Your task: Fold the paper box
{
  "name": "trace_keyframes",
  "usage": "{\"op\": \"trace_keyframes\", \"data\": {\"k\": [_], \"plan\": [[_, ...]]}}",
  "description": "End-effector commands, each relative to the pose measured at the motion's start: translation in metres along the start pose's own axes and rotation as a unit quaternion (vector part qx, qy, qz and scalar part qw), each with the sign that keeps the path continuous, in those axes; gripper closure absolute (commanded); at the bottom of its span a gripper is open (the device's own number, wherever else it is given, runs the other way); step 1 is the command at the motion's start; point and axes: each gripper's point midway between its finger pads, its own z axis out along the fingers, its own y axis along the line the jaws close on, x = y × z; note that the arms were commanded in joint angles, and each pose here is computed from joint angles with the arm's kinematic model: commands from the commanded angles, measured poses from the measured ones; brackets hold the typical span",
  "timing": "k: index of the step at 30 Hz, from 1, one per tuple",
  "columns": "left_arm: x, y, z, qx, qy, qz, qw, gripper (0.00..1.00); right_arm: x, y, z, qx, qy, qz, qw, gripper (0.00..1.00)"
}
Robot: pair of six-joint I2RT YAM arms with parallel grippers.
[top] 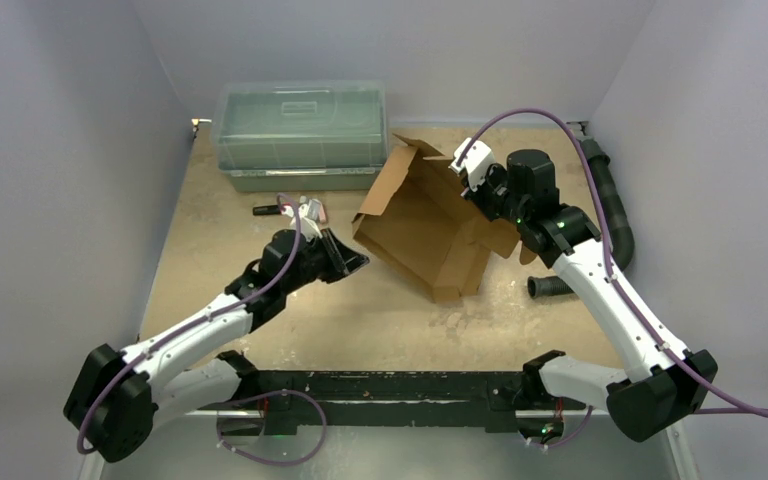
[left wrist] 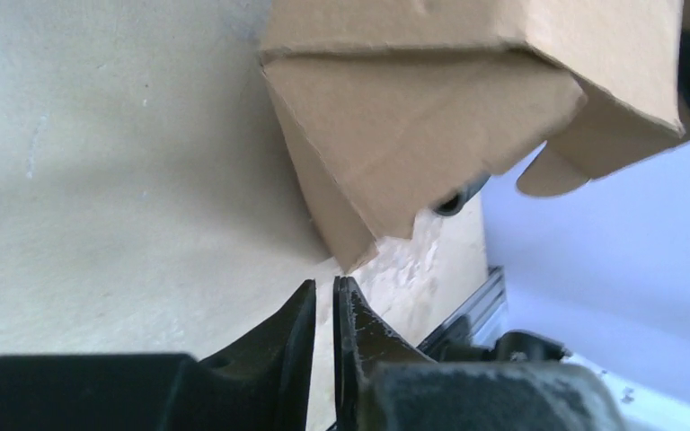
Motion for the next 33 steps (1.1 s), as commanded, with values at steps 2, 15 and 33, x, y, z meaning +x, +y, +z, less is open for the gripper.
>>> {"op": "trace_keyframes", "data": {"k": [2, 15, 33], "plan": [[-0.014, -0.013, -0.035, -0.001, 0.005, 0.168, 0.986, 0.81, -0.017, -0.009, -0.005, 0.02, -0.032, 0.007, 0.999, 1.0], [-0.077, -0.067, -0.047, 0.037, -0.094, 0.383, 0.918, 0.71, -0.016, -0.006, -0.003, 0.011, -0.029, 0.009, 0.999, 1.0], [-0.084, -0.055, -0.013, 0.0, -0.07, 0.399, 0.914, 0.87, -0.017, -0.002, 0.001, -0.002, -0.03, 0.007, 1.0, 1.0]]}}
